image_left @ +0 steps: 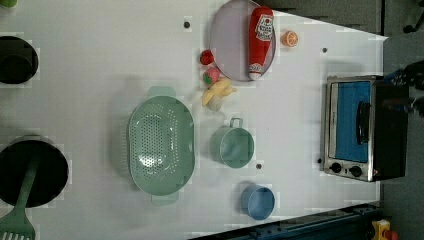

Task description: Flap open oven.

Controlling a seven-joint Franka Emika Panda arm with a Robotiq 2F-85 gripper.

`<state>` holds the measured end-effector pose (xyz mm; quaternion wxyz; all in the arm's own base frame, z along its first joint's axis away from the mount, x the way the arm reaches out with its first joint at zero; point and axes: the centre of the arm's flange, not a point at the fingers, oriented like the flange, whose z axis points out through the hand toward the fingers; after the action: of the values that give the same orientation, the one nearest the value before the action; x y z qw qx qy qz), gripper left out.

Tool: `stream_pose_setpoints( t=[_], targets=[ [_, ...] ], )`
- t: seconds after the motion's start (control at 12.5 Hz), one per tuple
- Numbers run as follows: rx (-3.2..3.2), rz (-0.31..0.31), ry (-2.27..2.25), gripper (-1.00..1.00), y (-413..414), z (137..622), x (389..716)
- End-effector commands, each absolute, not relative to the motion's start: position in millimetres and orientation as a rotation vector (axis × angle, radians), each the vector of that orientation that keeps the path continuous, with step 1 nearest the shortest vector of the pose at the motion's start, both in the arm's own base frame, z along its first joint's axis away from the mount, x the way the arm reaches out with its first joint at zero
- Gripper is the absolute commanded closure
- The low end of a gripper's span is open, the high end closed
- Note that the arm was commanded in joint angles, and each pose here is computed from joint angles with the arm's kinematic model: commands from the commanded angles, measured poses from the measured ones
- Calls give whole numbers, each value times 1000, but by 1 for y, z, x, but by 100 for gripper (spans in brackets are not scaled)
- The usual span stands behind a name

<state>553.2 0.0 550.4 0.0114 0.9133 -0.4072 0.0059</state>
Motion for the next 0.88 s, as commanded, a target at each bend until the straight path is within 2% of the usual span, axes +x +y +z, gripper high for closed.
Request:
stream_pose_setpoints(
  t=[0.08,0.24,0.4,0.48,0.88],
  targets=[
    [2791,-40,-1481,-60,-34,601,435],
    [2791,-41,-1481,-99,-34,601,435],
    [2791,-40,-1482,-100,-34,601,435],
    [2791,-40,-1482,-89,-34,601,435],
    [2784,-49,-1495,32,-39,599,435]
  ],
)
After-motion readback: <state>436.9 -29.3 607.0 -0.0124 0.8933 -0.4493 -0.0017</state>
